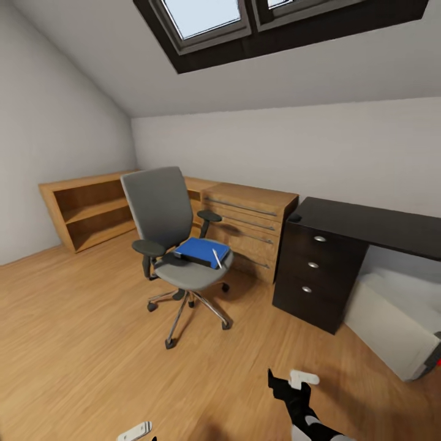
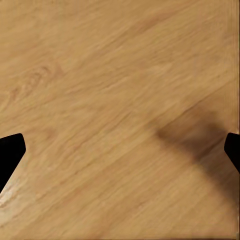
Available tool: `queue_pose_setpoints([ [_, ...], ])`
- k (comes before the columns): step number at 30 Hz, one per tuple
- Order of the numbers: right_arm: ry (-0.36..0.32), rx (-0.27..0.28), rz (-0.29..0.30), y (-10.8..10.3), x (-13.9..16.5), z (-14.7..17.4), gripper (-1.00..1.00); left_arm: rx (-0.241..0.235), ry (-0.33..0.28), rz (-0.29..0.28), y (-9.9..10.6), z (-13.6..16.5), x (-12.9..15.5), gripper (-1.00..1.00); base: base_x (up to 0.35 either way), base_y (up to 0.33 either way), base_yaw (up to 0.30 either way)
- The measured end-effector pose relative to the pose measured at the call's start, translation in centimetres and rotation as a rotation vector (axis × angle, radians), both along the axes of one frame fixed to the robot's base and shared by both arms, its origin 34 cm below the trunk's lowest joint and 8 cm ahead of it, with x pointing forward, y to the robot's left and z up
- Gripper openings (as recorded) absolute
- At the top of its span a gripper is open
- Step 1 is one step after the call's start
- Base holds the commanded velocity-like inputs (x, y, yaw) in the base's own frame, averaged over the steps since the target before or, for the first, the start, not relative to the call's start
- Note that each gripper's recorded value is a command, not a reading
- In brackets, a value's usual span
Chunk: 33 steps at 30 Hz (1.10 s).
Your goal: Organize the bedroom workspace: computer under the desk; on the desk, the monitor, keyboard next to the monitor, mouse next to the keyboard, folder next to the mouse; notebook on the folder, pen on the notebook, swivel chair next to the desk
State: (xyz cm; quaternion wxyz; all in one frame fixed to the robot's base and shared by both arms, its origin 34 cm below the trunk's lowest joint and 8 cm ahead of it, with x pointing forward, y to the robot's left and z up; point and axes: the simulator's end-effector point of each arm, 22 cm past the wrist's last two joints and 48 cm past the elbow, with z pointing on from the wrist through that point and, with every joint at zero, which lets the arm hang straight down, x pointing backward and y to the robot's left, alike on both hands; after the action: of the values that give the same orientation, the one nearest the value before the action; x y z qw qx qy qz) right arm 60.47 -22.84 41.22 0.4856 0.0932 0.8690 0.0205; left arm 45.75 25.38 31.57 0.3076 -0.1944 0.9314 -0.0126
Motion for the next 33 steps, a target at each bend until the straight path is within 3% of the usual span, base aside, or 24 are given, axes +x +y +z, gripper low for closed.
queue_pose_setpoints([
  [8,0.003,-0.019,0.039,0.7,-0.1,1.3,1.0,0.002,0.048,-0.006,-0.3,0.5,-1.6,1.0,0.0,0.0,-0.247],
  [13,0.004,-0.021,0.043,0.8,0.0,2.3,1.0,0.016,0.064,-0.094,-3.2,1.3,-2.0,1.0,0.0,0.0,-0.249],
  [18,0.007,-0.017,0.047,1.2,0.1,3.2,1.0,0.038,0.062,-0.151,-4.1,2.4,-1.8,1.0,0.0,0.0,-0.257],
  [33,0.013,-0.017,0.053,1.5,0.1,6.0,1.0,0.074,0.033,-0.125,-2.0,5.2,-2.5,1.0,0.0,0.0,-0.253],
])
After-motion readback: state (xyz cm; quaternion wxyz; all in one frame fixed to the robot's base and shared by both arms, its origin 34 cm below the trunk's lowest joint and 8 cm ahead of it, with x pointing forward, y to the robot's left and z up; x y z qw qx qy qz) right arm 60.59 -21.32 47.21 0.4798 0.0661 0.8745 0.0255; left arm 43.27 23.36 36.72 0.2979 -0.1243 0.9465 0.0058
